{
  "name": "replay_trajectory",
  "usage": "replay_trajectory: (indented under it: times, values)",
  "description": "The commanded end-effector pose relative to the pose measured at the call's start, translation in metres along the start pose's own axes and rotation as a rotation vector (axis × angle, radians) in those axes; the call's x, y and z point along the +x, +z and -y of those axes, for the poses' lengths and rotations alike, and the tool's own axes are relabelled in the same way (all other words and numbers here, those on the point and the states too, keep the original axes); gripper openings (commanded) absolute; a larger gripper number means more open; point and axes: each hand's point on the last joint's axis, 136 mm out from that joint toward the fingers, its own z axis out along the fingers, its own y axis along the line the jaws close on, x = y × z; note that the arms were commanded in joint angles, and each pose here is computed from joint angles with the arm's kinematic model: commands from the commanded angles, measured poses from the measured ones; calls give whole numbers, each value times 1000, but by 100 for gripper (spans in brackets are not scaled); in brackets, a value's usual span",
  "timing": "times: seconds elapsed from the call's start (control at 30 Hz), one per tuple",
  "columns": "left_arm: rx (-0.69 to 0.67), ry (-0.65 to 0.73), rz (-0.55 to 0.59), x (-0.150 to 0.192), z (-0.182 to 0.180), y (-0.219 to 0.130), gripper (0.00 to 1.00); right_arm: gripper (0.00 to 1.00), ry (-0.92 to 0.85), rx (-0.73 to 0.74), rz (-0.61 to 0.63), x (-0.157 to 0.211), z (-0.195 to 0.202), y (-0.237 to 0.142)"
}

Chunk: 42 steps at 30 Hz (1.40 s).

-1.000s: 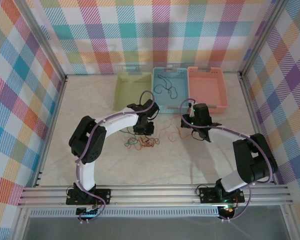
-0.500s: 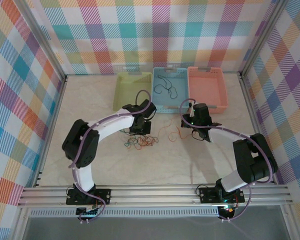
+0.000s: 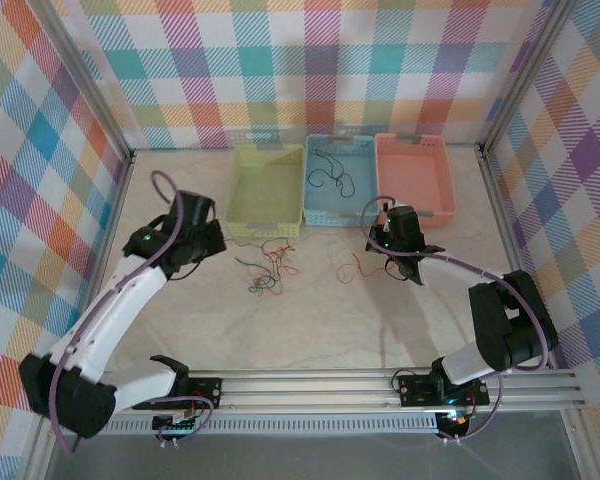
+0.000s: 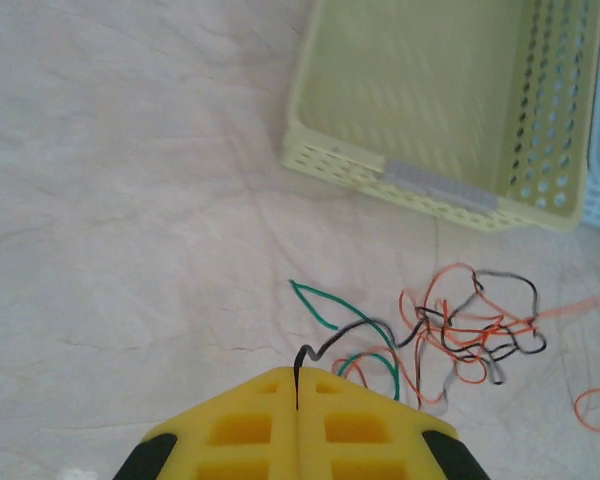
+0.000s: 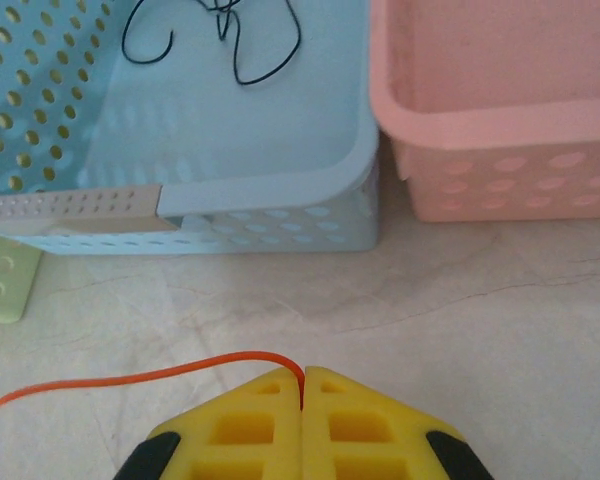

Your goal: Untangle the cables

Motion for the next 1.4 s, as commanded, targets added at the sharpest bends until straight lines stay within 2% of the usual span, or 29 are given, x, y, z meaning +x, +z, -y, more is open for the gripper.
replay_trajectory:
  times: [0.0,0.13,0.5,0.83,0.97,1.37]
  values:
    - [-41,-45,6,3,-23,-11,0,0,17,62,33,-3,10,-8]
    - [-37,-74,40,-1,-28,-22,0,0,29,102,40,-4,17,-9]
    - [-208,-119,219,-28,-77,-82,0,0,101,288,73,-6,50,-18]
    - [-294,-101,328,-45,-99,-132,0,0,139,380,83,-4,67,-24]
    - [-265,-86,319,-46,-94,-135,0,0,141,383,85,-4,67,-24]
    - [-422,-12,386,-55,-120,-171,0,0,195,483,124,-5,90,-38]
